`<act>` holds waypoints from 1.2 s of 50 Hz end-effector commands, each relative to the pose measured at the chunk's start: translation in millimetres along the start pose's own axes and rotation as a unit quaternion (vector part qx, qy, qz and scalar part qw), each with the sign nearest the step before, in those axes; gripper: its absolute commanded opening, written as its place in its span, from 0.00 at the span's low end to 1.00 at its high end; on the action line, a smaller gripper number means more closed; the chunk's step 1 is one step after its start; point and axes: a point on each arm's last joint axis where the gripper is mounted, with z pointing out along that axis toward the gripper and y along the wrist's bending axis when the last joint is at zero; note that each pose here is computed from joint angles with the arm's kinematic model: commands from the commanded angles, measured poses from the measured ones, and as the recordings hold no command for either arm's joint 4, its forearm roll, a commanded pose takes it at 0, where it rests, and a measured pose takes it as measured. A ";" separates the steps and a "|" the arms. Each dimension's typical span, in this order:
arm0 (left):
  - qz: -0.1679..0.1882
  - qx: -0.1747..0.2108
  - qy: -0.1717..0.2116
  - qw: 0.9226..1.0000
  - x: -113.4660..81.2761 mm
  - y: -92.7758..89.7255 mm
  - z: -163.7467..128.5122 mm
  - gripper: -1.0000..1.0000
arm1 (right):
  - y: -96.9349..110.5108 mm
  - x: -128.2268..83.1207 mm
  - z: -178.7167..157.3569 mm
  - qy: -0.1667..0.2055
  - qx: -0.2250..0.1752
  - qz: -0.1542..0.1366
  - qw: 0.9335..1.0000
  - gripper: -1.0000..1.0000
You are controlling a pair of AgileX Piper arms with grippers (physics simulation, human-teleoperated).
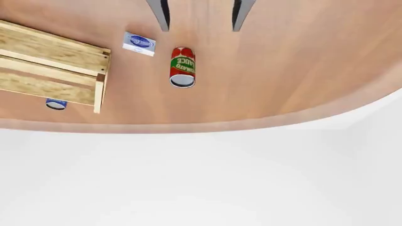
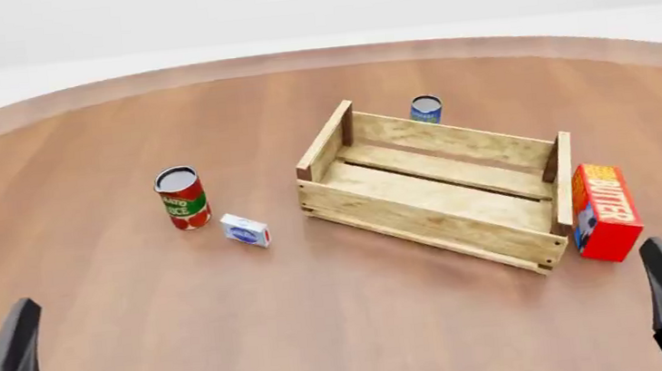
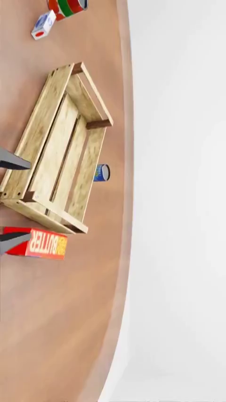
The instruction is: Pick up the butter and put it in the tray.
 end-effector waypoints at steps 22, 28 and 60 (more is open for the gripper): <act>0.000 0.000 0.000 1.000 0.0 0.0 0.0 1.00 | -1.7 -8.2 8.3 0.013 0.013 -0.007 1.000 1.00; 0.000 0.000 0.000 1.000 0.0 0.0 0.0 1.00 | -2.5 -11.2 9.7 0.016 0.019 -0.005 1.000 1.00; 0.000 0.000 0.000 1.000 0.0 0.0 0.0 1.00 | -10.7 -11.1 18.1 0.038 0.071 -0.017 0.997 1.00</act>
